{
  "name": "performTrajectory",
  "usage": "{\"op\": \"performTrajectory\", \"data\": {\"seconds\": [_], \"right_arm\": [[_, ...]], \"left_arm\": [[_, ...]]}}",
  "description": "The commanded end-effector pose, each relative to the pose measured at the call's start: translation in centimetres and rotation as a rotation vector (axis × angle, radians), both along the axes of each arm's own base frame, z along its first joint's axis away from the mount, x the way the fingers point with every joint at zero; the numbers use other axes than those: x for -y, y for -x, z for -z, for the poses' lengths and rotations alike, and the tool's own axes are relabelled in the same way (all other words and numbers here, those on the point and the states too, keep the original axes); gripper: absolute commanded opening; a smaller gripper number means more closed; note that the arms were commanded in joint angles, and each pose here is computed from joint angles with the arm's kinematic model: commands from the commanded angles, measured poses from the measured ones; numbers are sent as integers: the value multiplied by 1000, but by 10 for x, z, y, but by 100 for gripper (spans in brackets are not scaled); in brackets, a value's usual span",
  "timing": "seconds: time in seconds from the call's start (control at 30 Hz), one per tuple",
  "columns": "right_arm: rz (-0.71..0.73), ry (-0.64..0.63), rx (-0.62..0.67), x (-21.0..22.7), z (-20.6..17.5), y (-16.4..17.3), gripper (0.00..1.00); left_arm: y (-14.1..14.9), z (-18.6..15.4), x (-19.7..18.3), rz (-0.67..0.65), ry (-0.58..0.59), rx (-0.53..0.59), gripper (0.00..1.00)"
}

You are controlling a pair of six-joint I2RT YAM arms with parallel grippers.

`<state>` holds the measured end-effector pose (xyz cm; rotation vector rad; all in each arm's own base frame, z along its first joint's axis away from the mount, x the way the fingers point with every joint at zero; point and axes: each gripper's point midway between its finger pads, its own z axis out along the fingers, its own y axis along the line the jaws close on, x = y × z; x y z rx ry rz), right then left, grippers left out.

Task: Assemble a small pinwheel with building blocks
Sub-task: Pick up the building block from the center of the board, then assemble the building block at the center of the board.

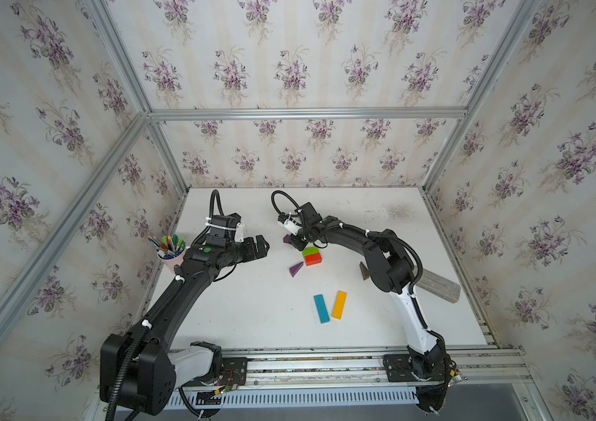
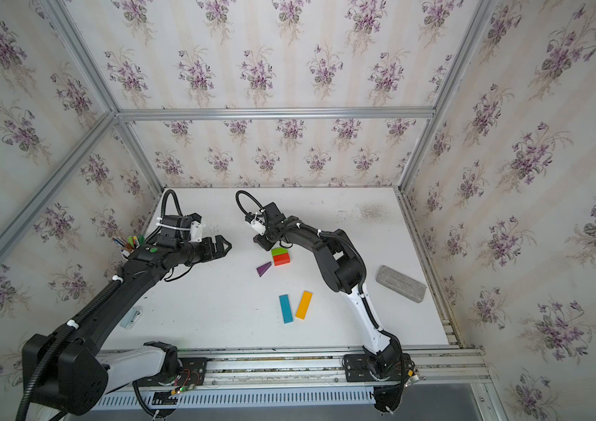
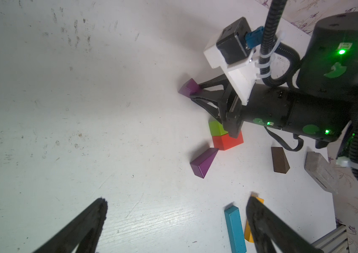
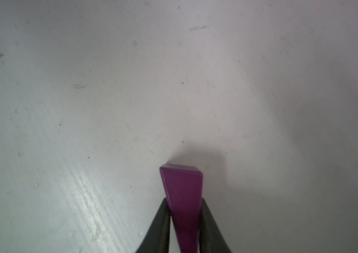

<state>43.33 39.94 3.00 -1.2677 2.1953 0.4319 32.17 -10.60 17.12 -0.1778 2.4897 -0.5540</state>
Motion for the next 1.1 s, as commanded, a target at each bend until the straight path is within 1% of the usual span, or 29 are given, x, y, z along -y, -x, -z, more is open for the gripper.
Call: {"op": "performTrajectory", "data": {"seconds": [0.0,0.43,0.67,1.07], "right_arm": [[2,14,2,1,4,-1,21],[54,10,0,20,1,-5,16],[68,21,-10,35,1,-1,16],[122,20,-31,39,-5,-1,16]], "left_arm": [[-2,-1,0,-9,5,6,100],[-5,2,2,-7,18,-2,100],[-7,3,5,-3,32,-3,100],[-11,5,8,5,45,-4,100]]}}
